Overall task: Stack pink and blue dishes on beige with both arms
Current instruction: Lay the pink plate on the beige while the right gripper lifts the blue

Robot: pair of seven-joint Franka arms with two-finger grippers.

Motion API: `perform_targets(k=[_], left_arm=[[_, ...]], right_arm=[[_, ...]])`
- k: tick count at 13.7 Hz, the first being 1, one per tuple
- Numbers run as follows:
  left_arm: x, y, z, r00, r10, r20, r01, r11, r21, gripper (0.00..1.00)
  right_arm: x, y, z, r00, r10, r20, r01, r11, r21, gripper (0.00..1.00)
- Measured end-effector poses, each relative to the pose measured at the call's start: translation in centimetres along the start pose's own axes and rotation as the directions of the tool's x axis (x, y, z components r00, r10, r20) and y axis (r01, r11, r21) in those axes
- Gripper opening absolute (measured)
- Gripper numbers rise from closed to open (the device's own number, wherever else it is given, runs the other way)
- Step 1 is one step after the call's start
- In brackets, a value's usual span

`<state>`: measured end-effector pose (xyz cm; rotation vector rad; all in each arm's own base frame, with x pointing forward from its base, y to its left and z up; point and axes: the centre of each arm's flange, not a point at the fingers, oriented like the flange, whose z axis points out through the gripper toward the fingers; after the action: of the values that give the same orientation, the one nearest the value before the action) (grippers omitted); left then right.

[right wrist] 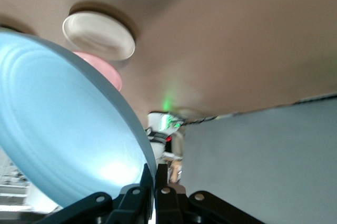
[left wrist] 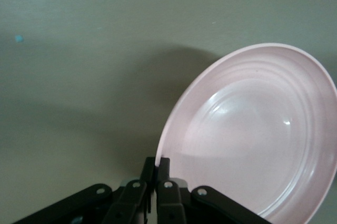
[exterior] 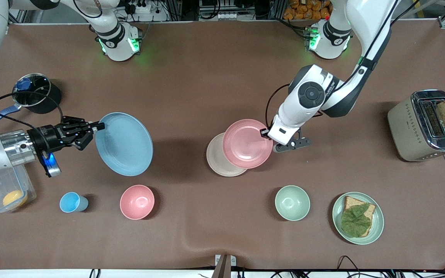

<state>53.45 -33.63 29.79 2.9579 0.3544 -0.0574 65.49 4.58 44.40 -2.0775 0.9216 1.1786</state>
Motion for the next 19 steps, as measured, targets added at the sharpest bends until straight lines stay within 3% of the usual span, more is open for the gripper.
perform_targets(k=[4, 8, 11, 19], left_arm=[[-0.2, 1.4, 2.2, 1.0, 0.013, 0.007, -0.012, 0.999, -0.032, 0.05], [-0.9, 2.2, 5.6, 0.999, 0.054, -0.002, -0.054, 0.997, -0.047, 0.05], [-0.8, 2.1, 8.0, 0.997, 0.073, 0.009, -0.073, 0.997, -0.036, 0.05], [-0.9, 3.8, 8.2, 0.996, 0.086, 0.006, -0.085, 0.995, -0.056, 0.05]], right_arm=[[-1.8, -2.9, 4.3, 0.999, 0.043, 0.009, -0.042, 0.997, -0.063, 0.04], [-3.7, -4.9, 7.2, 0.998, 0.034, -0.045, -0.039, 0.994, -0.105, 0.04], [-3.5, -4.7, 6.9, 0.998, 0.039, -0.054, -0.045, 0.994, -0.104, 0.04], [-4.1, -5.4, 8.1, 0.998, 0.043, -0.056, -0.049, 0.991, -0.121, 0.04]])
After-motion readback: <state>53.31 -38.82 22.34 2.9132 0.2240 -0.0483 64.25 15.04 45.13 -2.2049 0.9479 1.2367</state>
